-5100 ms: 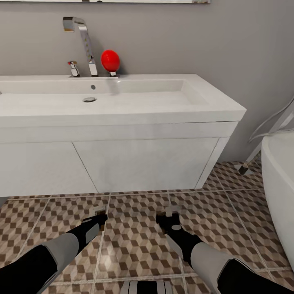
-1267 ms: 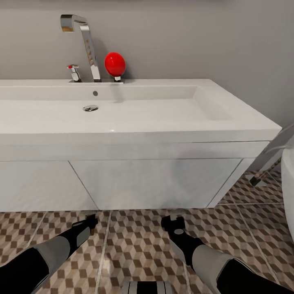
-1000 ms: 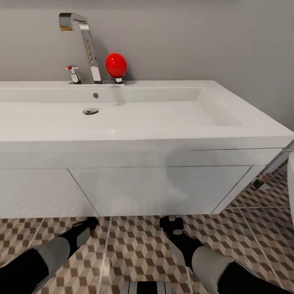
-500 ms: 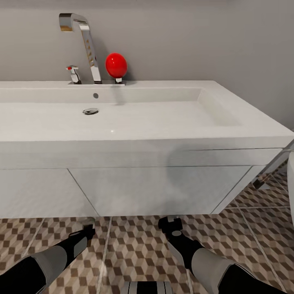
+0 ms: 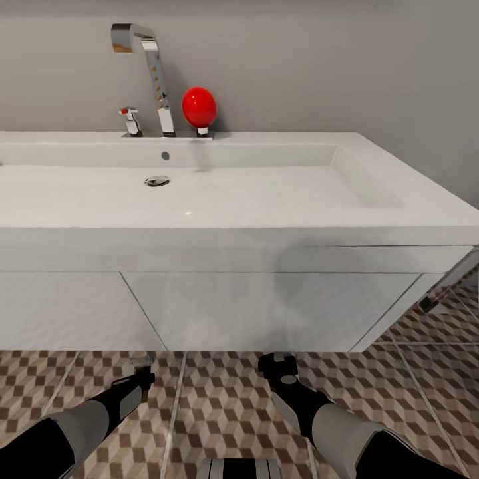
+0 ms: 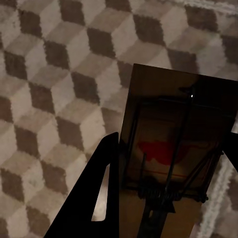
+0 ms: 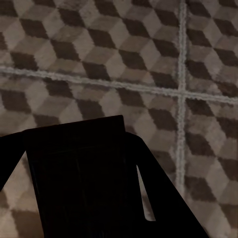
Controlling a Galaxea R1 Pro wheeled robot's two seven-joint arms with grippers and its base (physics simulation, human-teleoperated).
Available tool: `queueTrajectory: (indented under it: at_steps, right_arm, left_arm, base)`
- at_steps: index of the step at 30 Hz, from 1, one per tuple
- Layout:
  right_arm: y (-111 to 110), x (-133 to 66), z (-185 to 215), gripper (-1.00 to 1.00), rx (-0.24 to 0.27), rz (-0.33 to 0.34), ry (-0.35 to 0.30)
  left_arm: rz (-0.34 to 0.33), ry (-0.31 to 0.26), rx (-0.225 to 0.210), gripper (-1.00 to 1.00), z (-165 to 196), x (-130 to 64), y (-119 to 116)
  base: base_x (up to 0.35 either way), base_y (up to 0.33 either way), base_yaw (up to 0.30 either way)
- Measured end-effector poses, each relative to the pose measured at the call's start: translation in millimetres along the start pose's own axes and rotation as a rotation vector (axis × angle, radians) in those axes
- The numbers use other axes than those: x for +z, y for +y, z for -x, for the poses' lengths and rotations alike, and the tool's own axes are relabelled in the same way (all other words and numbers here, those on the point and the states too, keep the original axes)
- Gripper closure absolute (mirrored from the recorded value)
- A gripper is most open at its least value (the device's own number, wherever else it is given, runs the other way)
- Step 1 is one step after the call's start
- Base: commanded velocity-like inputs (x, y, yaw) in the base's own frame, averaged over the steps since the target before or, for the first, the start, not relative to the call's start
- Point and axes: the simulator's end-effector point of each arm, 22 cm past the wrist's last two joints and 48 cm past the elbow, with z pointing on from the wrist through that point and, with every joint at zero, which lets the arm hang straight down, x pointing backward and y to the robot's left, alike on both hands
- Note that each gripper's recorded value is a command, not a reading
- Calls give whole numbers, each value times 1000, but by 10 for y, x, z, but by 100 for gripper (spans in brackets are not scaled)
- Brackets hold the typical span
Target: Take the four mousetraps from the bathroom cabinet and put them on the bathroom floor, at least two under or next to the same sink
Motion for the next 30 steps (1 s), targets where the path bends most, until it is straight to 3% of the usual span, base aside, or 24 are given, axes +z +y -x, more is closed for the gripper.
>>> queueTrajectory:
  at_steps: [12,16,22,30]
  right_arm:
    - [15,0,7,100,3,5,-3]
    - [-6,-6,-24,100,-34,-3,-2]
    - [-168,-12,-262,100,-51,-47,50]
    - [-171,15,-353,100,-53,-47,67]
  left_arm:
    - [-1,1,1,100,-7,-8,-35]
    - [-1,1,1,100,-11,-12,-46]
    - [-6,4,1,100,-22,-18,-78]
    - [-4,16,5,100,-88,20,-78]
  base:
    - [0,0,0]
    - [0,0,0]
    - [0,0,0]
    - [0,0,0]
